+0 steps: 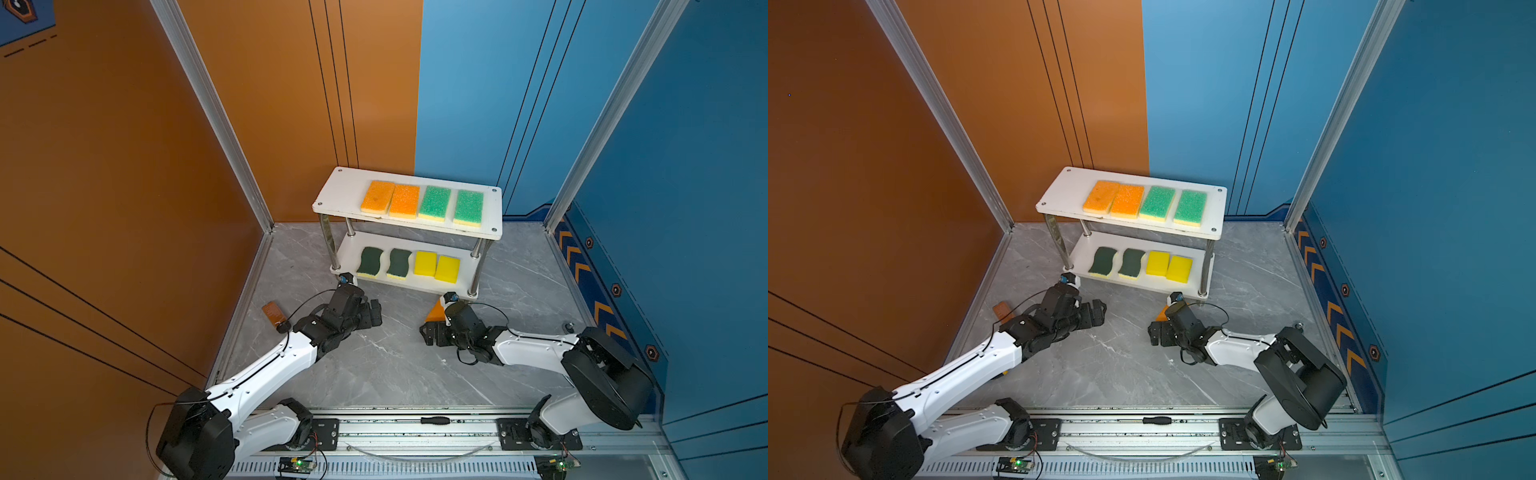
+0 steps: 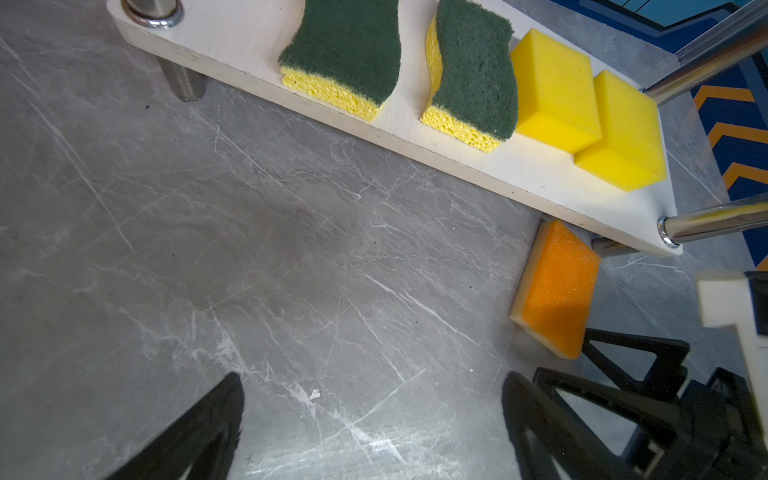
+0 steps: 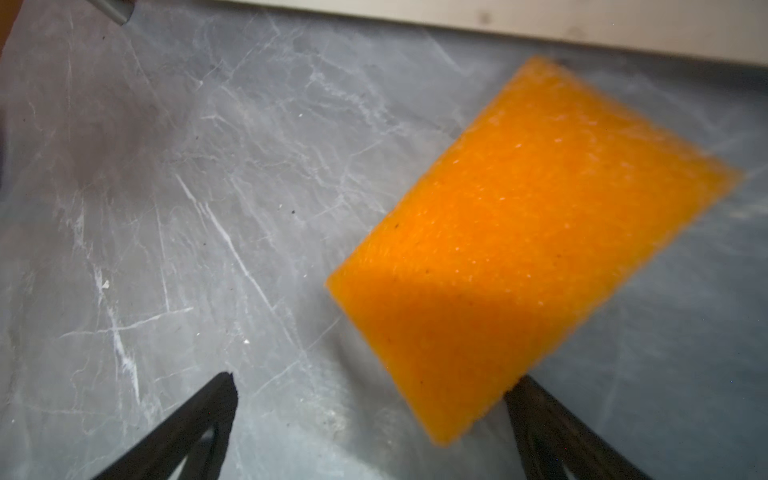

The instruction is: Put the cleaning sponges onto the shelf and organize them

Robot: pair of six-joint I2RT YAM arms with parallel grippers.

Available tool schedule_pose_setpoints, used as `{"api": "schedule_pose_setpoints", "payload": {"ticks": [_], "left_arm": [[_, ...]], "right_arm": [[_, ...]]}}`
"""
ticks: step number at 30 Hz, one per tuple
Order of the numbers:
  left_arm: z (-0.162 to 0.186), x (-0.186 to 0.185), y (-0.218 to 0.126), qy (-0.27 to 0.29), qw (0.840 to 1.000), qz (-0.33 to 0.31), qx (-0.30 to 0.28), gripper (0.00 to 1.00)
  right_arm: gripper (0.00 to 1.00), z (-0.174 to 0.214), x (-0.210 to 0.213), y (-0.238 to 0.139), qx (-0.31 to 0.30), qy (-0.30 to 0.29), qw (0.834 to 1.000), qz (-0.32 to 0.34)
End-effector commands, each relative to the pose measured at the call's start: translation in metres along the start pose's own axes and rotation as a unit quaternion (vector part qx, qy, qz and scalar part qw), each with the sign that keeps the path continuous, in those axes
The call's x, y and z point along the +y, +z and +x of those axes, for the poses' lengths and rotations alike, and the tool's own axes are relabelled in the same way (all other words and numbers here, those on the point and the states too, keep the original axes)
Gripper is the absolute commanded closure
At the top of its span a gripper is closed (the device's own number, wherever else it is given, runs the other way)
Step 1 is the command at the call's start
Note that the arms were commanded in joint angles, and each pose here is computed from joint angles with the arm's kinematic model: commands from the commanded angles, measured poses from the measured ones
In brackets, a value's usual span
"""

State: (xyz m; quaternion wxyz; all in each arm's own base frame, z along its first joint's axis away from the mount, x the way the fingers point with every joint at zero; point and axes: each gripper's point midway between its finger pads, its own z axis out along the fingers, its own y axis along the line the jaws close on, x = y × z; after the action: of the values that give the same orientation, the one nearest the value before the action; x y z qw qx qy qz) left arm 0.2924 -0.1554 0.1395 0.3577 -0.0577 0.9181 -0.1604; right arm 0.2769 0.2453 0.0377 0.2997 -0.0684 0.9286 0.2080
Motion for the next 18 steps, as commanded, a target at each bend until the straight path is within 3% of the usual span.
{"api": "schedule_pose_setpoints", "payload": {"ticks": [1,10,18], "left_arm": [[0.008,0.005,0.004,0.005,1.000,-0.004,0.016,0.02],[0.010,-0.003,0.012,0.018,0.999,0.016,0.024,0.02],[0.007,-0.042,0.014,0.094,0.991,0.095,0.012,0.03]], "right_arm": [[0.00,0.002,0.007,0.006,0.010,-0.018,1.000,-0.002],[0.00,0.004,0.016,0.001,0.018,-0.032,0.999,-0.019],[0.00,-0.005,0.006,-0.029,0.002,-0.029,0.999,-0.029]]}}
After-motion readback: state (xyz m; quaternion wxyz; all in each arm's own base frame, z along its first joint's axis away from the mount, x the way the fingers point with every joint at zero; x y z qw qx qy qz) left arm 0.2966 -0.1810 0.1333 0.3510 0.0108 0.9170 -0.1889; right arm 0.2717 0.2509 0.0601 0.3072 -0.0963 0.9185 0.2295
